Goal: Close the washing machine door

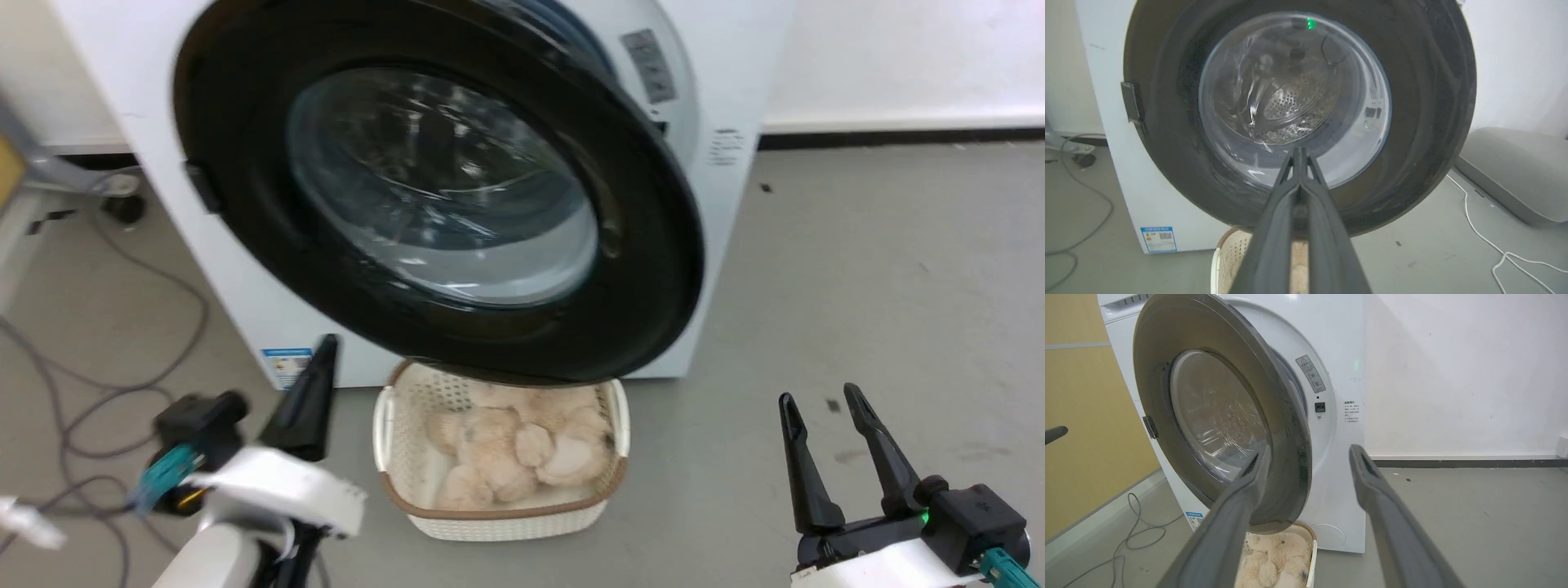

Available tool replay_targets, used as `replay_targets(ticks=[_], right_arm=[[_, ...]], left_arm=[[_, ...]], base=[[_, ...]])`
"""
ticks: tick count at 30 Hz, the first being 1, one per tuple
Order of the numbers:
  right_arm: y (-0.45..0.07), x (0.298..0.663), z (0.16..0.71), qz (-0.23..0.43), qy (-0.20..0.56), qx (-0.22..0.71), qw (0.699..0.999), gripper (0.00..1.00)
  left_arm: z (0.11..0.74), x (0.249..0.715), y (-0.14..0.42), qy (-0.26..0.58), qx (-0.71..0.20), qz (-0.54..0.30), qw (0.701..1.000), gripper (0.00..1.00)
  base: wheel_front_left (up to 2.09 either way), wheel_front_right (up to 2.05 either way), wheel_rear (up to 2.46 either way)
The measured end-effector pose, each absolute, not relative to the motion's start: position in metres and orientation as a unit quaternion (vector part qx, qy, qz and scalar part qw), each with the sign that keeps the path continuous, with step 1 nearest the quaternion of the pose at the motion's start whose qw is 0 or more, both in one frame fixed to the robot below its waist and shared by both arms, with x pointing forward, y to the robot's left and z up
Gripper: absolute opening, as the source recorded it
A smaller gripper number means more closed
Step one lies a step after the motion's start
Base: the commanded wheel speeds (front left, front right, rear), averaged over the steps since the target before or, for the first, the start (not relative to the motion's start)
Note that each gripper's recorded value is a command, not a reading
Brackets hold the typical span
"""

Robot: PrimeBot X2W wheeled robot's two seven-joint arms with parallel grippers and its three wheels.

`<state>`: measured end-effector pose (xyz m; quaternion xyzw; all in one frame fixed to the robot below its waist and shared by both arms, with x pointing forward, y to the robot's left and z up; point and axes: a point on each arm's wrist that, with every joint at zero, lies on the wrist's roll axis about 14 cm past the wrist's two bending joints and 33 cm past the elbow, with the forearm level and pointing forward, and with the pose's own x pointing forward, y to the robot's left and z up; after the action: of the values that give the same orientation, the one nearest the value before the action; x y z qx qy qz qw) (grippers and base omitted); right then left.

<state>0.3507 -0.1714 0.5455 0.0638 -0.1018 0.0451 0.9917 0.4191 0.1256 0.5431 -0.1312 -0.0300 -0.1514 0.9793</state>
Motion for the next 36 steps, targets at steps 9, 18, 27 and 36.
replay_targets(ticks=[9, 18, 27, 36], right_arm=[[-0.148, 0.355, 0.549, 0.085, -0.104, 0.064, 0.989, 1.00], [-0.144, 0.352, 0.537, 0.090, -0.086, 0.072, 0.990, 1.00], [-0.133, 0.351, 0.525, 0.107, -0.066, 0.083, 0.989, 0.02], [-0.105, 0.369, 0.515, 0.175, -0.045, 0.064, 0.982, 0.00]], left_arm=[[0.544, 0.366, 0.174, -0.074, -0.044, -0.059, 0.995, 1.00], [0.529, 0.342, 0.161, -0.063, -0.018, -0.068, 0.996, 1.00], [0.528, 0.341, 0.165, -0.066, -0.018, -0.057, 0.996, 1.00], [0.514, 0.344, 0.173, -0.045, -0.025, -0.039, 0.998, 1.00]], base=[[0.00, 0.00, 0.00], [0.00, 0.00, 0.00], [0.00, 0.00, 0.00], [0.00, 0.00, 0.00]])
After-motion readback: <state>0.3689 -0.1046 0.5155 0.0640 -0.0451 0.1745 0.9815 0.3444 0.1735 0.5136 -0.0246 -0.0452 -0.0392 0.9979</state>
